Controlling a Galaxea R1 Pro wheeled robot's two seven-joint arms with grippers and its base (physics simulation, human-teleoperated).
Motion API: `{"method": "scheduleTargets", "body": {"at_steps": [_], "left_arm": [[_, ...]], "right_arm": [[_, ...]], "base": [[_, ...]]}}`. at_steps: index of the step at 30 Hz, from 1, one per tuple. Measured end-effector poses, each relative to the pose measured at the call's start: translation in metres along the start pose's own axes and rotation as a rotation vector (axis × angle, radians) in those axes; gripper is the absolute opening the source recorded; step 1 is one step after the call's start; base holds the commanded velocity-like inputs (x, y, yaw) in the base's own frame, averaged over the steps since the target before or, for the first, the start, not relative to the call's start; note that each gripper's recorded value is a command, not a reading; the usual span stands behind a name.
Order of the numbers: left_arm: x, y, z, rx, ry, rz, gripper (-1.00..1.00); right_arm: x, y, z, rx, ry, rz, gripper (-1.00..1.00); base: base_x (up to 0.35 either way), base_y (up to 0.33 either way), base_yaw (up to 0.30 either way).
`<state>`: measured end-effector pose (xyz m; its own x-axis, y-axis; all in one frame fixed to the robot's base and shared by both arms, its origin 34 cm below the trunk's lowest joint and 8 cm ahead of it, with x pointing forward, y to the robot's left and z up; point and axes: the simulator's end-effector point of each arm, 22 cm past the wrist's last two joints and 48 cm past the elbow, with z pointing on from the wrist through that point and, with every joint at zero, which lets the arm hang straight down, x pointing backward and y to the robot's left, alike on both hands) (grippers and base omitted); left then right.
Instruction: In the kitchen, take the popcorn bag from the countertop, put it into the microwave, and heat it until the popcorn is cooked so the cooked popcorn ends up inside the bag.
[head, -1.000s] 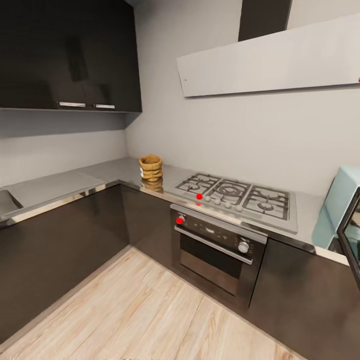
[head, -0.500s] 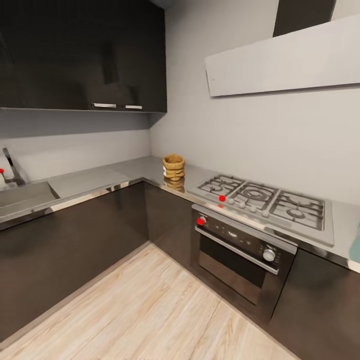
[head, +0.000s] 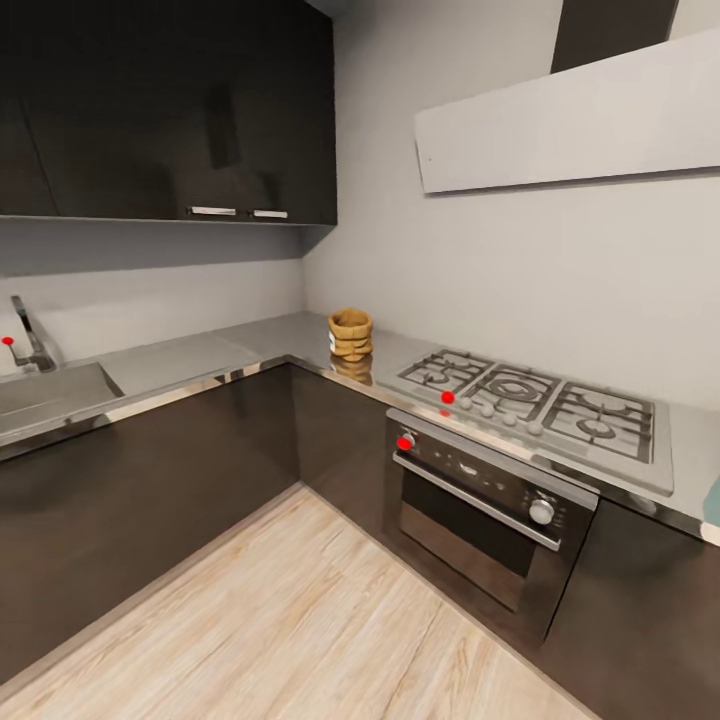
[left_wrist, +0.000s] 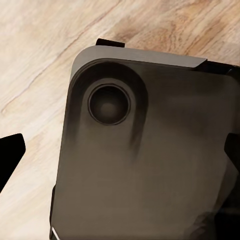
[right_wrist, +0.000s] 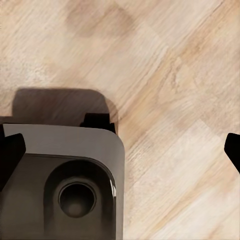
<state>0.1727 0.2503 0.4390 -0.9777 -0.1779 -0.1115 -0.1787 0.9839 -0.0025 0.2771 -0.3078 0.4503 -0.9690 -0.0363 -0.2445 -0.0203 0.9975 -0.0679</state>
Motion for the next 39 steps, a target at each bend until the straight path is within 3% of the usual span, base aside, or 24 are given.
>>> {"method": "scheduleTargets", "body": {"at_steps": [9, 19, 39], "left_arm": [[0.0006, 0.0009, -0.0001, -0.001, 0.001, 0.001, 1.00], [0.0005, 0.0009, -0.0001, -0.001, 0.001, 0.001, 1.00], [0.0009, 0.0008, -0.0001, 0.000, 0.002, 0.002, 1.00]], "right_arm": [[-0.0001, 0.0014, -0.0002, -0.003, -0.001, 0.001, 1.00], [0.0000, 0.0008, -0.0001, -0.001, 0.000, 0.002, 1.00], [0.0000, -0.0017, -0.0002, 0.000, -0.001, 0.000, 1.00]], "base": [[0.297, 0.000, 0.011], [0.300, 0.000, 0.204], [0.248, 0.000, 0.004]]}}
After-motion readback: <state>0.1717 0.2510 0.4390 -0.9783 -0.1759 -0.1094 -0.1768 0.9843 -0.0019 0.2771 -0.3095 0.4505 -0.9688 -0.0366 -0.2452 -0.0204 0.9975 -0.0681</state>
